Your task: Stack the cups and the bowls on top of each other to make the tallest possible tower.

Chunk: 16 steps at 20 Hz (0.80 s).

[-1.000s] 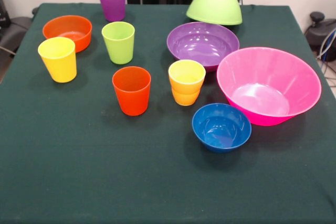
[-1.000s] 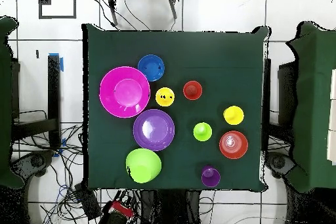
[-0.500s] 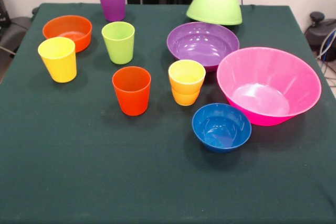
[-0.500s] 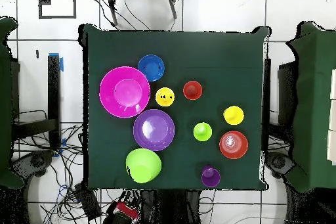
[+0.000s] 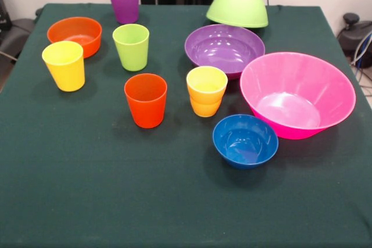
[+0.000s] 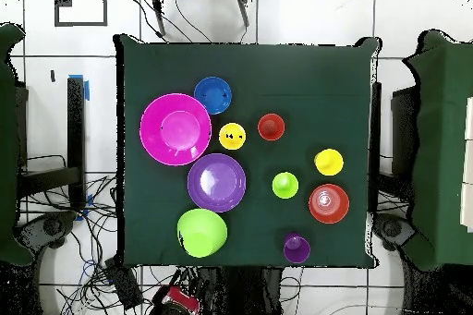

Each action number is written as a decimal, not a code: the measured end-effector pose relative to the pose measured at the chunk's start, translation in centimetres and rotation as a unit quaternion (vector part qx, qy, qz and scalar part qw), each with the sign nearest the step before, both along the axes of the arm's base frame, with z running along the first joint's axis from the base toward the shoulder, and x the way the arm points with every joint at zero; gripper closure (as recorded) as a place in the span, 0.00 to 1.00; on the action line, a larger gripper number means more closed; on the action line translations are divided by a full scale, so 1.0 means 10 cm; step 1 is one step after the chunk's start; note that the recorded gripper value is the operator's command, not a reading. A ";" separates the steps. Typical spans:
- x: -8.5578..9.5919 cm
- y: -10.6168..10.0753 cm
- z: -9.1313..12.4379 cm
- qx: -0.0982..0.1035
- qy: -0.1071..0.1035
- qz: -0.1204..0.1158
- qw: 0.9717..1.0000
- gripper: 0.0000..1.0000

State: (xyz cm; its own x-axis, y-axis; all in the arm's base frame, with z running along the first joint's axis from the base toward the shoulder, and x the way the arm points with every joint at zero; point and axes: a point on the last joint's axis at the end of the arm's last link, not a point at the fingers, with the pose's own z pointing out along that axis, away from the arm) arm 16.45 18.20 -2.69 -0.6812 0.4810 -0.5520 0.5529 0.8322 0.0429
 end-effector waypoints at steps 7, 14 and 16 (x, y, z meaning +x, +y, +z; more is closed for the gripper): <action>0.15 -0.04 0.23 0.000 -0.026 -0.004 1.000 0.00; 0.27 -0.08 0.34 -0.004 -0.044 -0.007 0.999 0.00; 0.28 -0.10 0.35 -0.006 -0.046 -0.009 0.999 0.00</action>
